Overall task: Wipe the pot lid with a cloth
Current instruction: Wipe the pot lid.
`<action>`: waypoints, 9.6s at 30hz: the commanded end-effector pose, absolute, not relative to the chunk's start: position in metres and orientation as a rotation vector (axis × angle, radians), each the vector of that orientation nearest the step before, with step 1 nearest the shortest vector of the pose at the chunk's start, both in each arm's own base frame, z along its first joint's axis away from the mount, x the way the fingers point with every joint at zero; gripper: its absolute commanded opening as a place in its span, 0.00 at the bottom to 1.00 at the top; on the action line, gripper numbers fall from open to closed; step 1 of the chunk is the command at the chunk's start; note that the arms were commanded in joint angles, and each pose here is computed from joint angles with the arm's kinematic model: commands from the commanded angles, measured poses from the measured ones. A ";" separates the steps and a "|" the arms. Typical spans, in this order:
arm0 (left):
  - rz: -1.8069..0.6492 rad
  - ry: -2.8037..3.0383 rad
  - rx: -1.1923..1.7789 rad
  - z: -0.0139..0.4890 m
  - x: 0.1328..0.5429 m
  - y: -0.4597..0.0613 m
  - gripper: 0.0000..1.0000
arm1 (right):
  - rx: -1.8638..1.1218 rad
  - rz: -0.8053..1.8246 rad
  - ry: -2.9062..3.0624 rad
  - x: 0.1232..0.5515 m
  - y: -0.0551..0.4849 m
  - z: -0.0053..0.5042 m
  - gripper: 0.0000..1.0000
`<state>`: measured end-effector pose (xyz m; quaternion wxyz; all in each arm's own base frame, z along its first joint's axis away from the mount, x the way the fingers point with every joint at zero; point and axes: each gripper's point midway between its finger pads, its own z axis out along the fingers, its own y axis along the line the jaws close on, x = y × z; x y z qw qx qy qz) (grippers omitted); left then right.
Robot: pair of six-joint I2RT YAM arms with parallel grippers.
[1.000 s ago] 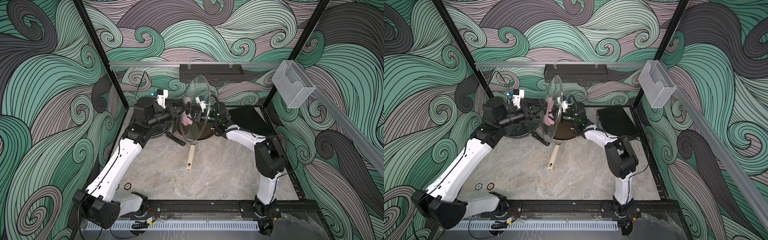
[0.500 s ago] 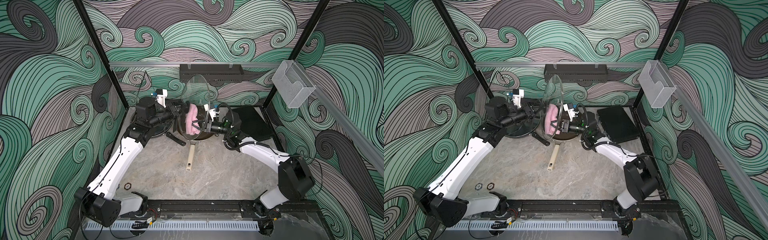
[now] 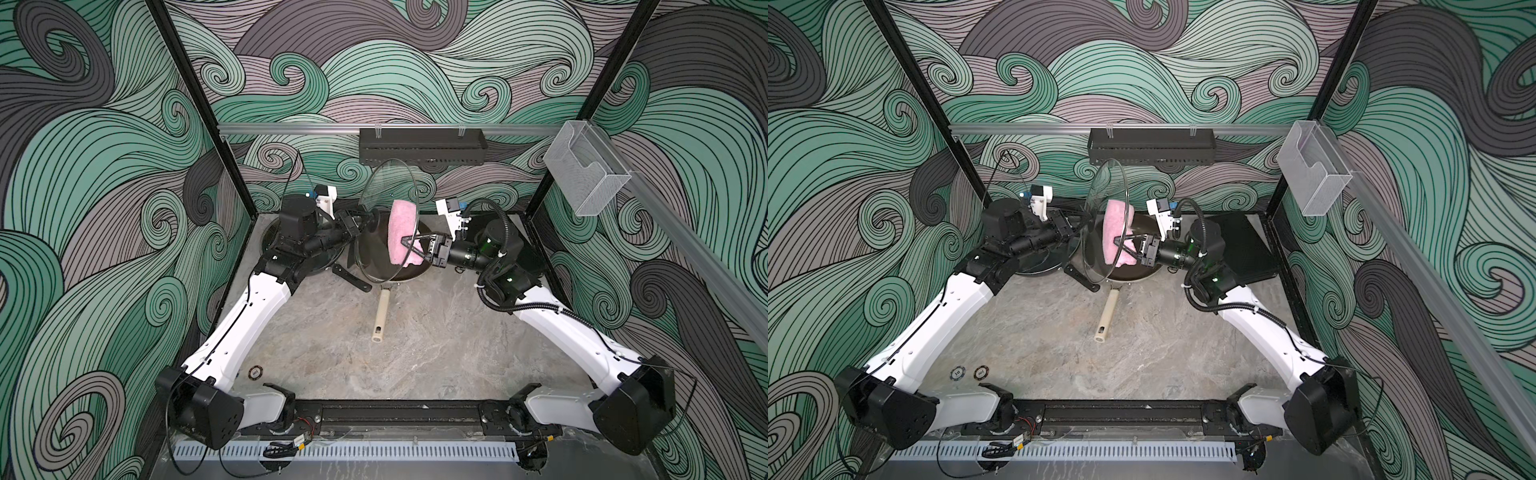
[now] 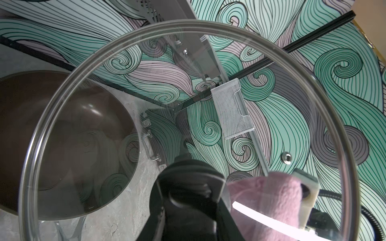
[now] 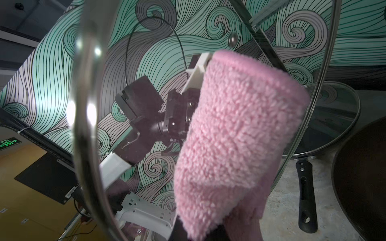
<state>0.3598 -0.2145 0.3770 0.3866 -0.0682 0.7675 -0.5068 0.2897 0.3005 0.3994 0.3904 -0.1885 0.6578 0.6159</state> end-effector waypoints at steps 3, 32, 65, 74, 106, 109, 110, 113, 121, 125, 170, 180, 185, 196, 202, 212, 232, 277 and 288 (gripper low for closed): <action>-1.364 1.704 -0.019 0.455 0.327 -0.213 0.00 | -0.456 1.524 1.605 0.322 0.293 0.424 0.00; -1.395 1.614 0.063 0.495 0.313 -0.218 0.00 | -0.524 1.671 1.734 0.357 0.376 0.362 0.00; -1.401 1.676 0.047 0.475 0.315 -0.222 0.00 | -0.470 1.533 1.521 0.351 0.308 0.448 0.00; -1.410 1.663 0.084 0.483 0.306 -0.223 0.00 | -0.459 1.584 1.551 0.406 0.340 0.431 0.00; -1.297 1.636 0.035 0.489 0.323 -0.213 0.00 | -0.421 1.640 1.801 0.331 0.359 0.322 0.00; -1.265 1.663 0.016 0.476 0.329 -0.211 0.00 | -0.434 1.601 1.783 0.315 0.344 0.338 0.00; -1.257 1.673 0.012 0.472 0.331 -0.211 0.00 | -0.438 1.585 1.773 0.309 0.339 0.344 0.00; -1.238 1.695 0.006 0.463 0.334 -0.211 0.00 | -0.415 1.557 1.748 0.301 0.321 0.363 0.00; -1.217 1.731 -0.004 0.448 0.335 -0.210 0.00 | -0.376 1.519 1.651 0.309 0.283 0.408 0.00; -1.230 1.742 -0.005 0.444 0.332 -0.210 0.00 | -0.374 1.506 1.617 0.326 0.279 0.422 0.00; -1.140 1.772 -0.031 0.435 0.345 -0.205 0.00 | -0.431 1.595 1.835 0.275 0.325 0.330 0.00; -1.062 1.844 -0.026 0.414 0.343 -0.200 0.00 | -0.330 1.316 1.827 0.265 0.244 0.356 0.00; -1.022 1.891 -0.009 0.403 0.343 -0.199 0.00 | -0.382 1.108 1.903 0.260 0.223 0.359 0.00; -0.846 2.001 0.068 0.383 0.338 -0.202 0.00 | -0.521 0.870 2.059 0.239 0.225 0.358 0.00; -0.722 2.038 0.156 0.375 0.335 -0.213 0.00 | -0.537 0.815 2.203 0.228 0.233 0.341 0.00; -0.460 2.064 0.364 0.359 0.329 -0.235 0.00 | -0.554 0.826 2.333 0.226 0.256 0.316 0.00; -0.429 2.027 0.645 0.342 0.282 -0.260 0.00 | -0.423 0.722 2.558 0.272 0.263 0.240 0.00; -0.317 2.057 0.480 0.345 0.306 -0.254 0.00 | -0.368 0.890 2.500 0.296 0.263 0.268 0.00; -0.372 2.017 0.360 0.376 0.325 -0.265 0.00 | -0.357 1.020 2.516 0.238 0.274 0.248 0.00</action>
